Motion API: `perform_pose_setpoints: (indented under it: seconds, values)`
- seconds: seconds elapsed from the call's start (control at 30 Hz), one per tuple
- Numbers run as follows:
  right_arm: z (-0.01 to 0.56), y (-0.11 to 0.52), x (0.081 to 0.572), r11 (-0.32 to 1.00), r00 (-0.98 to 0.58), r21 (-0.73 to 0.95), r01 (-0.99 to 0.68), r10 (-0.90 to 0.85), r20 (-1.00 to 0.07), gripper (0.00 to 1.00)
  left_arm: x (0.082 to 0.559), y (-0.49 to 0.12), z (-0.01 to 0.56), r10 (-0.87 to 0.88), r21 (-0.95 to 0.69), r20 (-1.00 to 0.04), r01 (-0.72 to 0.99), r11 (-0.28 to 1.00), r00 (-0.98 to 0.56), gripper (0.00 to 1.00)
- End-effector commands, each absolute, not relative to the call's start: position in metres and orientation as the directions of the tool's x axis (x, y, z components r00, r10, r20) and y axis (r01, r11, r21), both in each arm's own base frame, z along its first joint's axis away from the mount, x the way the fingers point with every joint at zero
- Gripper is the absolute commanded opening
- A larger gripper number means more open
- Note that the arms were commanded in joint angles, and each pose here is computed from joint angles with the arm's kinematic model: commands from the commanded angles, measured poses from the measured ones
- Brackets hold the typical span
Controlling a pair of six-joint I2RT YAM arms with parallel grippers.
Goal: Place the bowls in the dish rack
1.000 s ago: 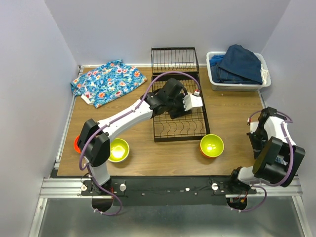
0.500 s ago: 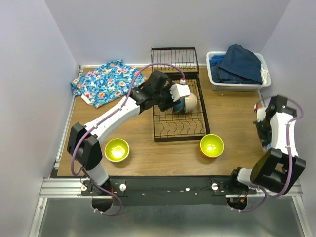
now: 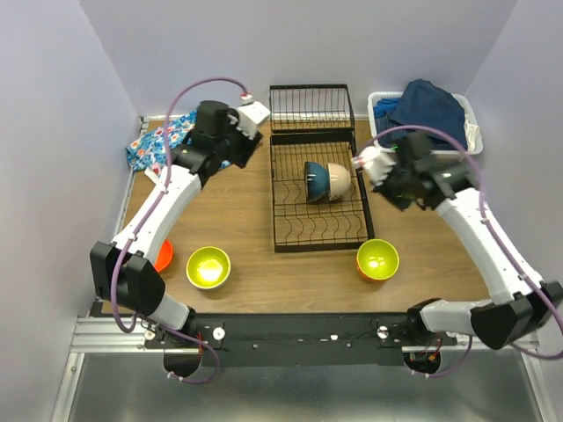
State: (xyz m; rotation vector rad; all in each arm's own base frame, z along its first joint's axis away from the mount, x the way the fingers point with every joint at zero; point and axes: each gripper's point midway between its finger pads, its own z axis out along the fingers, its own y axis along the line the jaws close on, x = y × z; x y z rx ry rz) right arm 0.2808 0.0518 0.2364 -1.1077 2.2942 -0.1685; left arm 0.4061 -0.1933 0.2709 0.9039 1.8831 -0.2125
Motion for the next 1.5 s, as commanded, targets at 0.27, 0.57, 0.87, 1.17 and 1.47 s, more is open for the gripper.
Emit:
perform_pose_setpoints:
  seconds: [0.27,0.57,0.87,1.17,1.47]
  values:
    - [0.202,0.283,0.202,-0.126,0.303,-0.388,-0.913,-0.847,-0.437,0.01,0.388,-0.087,0.291,0.415,0.283,-0.870,0.419,0.863,-0.268,0.57]
    - [0.133,0.325,0.134,-0.472,0.562,-0.309,-0.826,-0.737,-0.376,0.01,0.336,-0.069,0.288,0.452,0.317,-0.850,0.423,0.849,-0.269,0.57]
    - [0.087,0.308,0.130,-0.573,0.638,-0.287,-0.768,-0.722,-0.267,0.01,0.303,-0.051,0.288,0.506,0.376,-0.817,0.409,0.832,-0.278,0.58]
    - [0.065,0.281,0.127,-0.597,0.669,-0.331,-0.731,-0.722,-0.176,0.23,0.279,-0.063,0.279,0.505,0.338,-0.824,0.492,0.802,-0.257,0.59]
    - [0.121,0.270,0.122,-0.497,0.570,-0.315,-0.808,-0.795,-0.208,0.51,0.232,-0.112,0.255,0.565,0.235,-0.806,0.781,0.579,-0.177,0.63]
